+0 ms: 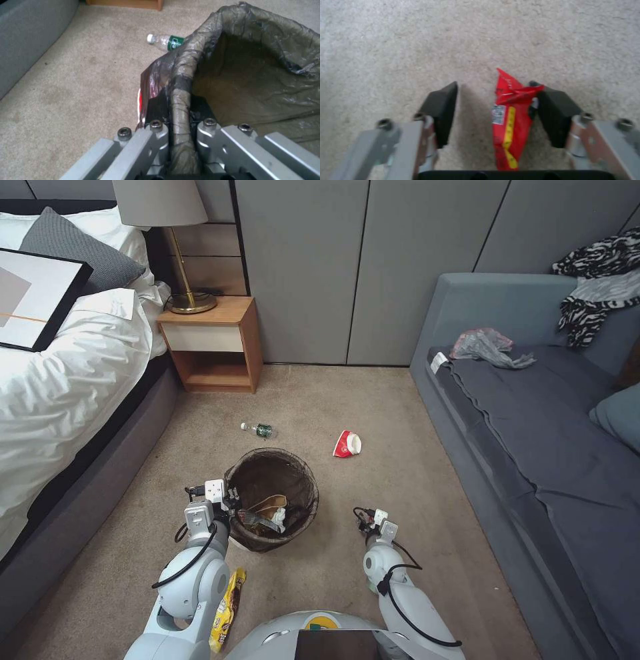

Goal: Pick up the trash bin, then pick up the garbage from the floor and place it into the trash bin.

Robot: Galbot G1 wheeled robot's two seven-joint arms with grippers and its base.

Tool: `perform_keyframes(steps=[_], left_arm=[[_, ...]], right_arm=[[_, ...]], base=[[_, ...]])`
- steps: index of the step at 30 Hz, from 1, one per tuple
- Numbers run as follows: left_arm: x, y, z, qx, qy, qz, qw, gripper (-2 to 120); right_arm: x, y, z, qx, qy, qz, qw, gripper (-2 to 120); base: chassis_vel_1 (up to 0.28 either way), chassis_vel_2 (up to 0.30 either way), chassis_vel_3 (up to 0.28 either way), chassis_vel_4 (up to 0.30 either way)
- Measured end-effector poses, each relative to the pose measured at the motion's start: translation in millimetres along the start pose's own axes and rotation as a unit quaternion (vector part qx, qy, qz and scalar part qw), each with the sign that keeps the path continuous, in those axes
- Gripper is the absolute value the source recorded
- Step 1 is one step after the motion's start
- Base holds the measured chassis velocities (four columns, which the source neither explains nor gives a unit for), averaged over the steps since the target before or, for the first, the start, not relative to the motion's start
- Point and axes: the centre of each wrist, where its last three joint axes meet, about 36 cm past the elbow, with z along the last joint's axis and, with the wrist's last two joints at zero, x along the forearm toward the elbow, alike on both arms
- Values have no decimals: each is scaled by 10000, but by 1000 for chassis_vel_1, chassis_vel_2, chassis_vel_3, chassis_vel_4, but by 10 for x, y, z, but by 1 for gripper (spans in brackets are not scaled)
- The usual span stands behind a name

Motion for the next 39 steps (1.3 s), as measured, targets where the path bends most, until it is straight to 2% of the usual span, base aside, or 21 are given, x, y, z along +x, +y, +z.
perform_keyframes(steps=[5, 6, 7, 10, 12, 14, 29, 30, 32, 33, 34, 35, 36, 37, 38, 39], left_arm=[[-1, 2, -2, 2, -4, -2, 10000, 5], [-2, 2, -3, 4, -6, -2, 10000, 5], [-2, 2, -3, 4, -6, -2, 10000, 5], [-5, 4, -9, 11, -15, 0, 10000, 5], [-5, 5, -10, 12, -16, 0, 10000, 5], [-8, 5, -12, 20, -18, 4, 10000, 5], [3, 18, -31, 46, -48, -2, 10000, 5], [2, 18, -33, 51, -51, -2, 10000, 5], [-1, 25, -36, 63, -51, -3, 10000, 5], [-1, 25, -36, 63, -51, -3, 10000, 5], [-7, 28, -27, 58, -36, -9, 10000, 5], [-12, 26, -16, 55, -17, -6, 10000, 5], [-14, 19, -8, 50, -4, 4, 10000, 5], [-14, 19, -8, 50, -4, 4, 10000, 5], [-15, 11, 0, 45, 8, 14, 10000, 5], [-12, -3, 11, 39, 26, 37, 10000, 5]], right_arm=[[4, -10, 6, 15, 0, 8, 10000, 44], [7, -16, 9, 22, -1, 12, 10000, 34], [7, -16, 9, 22, -1, 12, 10000, 34], [13, -38, 19, 56, -3, 30, 10000, 15], [15, -45, 22, 63, -3, 36, 10000, 13], [20, -88, 29, 93, -6, 73, 9999, 0], [23, -80, -23, 280, -135, 39, 9995, 0], [52, -66, -47, 312, -249, 0, 9992, 0], [200, 5, -172, 382, -834, -250, 9955, 0], [200, 5, -172, 382, -834, -250, 9955, 0], [291, 29, -274, 531, -1441, -465, 9870, 0], [399, 61, -382, 799, -2206, -778, 9690, 0], [472, 92, -474, 929, -2637, -992, 9550, 0], [472, 92, -474, 929, -2637, -992, 9550, 0], [560, 133, -601, 1031, -3071, -1253, 9377, 0], [684, 195, -768, 1129, -3563, -1593, 9137, 0]], base=[[0, 0, 0, 0], [0, 0, 0, 0], [0, 0, 0, 0], [0, 0, 0, 0], [0, 0, 0, 0], [0, 0, 0, 0], [0, 0, 0, 0], [0, 0, 0, 0], [0, 0, 0, 0], [0, 0, 0, 0], [0, 0, 0, 0], [0, 0, 0, 0], [0, 0, 0, 0], [0, 0, 0, 0], [0, 0, 0, 0], [0, 0, 0, 0]])
